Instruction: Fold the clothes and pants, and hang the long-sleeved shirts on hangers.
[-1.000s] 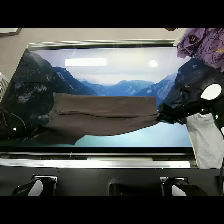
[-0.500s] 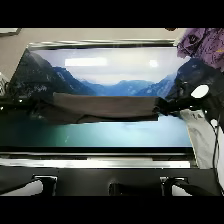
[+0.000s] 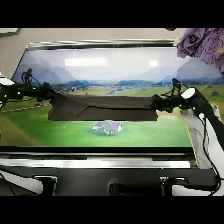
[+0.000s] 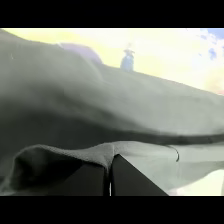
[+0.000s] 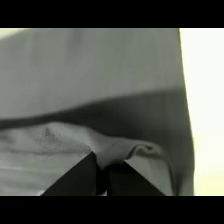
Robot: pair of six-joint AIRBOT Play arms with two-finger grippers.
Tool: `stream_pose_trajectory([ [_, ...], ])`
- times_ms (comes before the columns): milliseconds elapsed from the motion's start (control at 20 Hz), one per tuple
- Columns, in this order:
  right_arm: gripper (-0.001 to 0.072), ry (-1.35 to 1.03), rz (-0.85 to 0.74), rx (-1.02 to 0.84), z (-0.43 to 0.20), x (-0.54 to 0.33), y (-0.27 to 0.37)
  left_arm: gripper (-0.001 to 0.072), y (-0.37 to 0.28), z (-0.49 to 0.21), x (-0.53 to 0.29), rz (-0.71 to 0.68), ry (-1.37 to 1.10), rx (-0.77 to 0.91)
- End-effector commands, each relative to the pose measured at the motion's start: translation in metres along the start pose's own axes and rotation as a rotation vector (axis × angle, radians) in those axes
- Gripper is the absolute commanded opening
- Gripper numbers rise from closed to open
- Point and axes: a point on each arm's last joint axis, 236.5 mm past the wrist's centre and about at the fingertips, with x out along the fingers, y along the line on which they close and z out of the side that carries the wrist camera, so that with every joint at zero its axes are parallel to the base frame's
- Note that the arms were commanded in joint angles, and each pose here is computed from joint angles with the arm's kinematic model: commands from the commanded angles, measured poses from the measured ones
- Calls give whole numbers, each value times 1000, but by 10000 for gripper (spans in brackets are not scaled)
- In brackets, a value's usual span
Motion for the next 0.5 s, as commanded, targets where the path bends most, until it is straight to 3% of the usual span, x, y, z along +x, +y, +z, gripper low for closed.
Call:
stream_pose_trajectory([
  [0,59,-48,-7,19,19,15,-7,25,10,6,24,-1,29,-40],
  [50,149,-51,-2,42,22,18,-7,78,12,6,28,0,32,-42],
  [150,319,-34,11,83,25,13,-3,394,11,10,28,5,14,-83],
  [200,461,-27,21,105,32,1,-2,412,10,14,24,3,4,-86],
  [450,554,42,46,236,46,-55,-59,412,-3,32,-13,41,-74,-66],
])
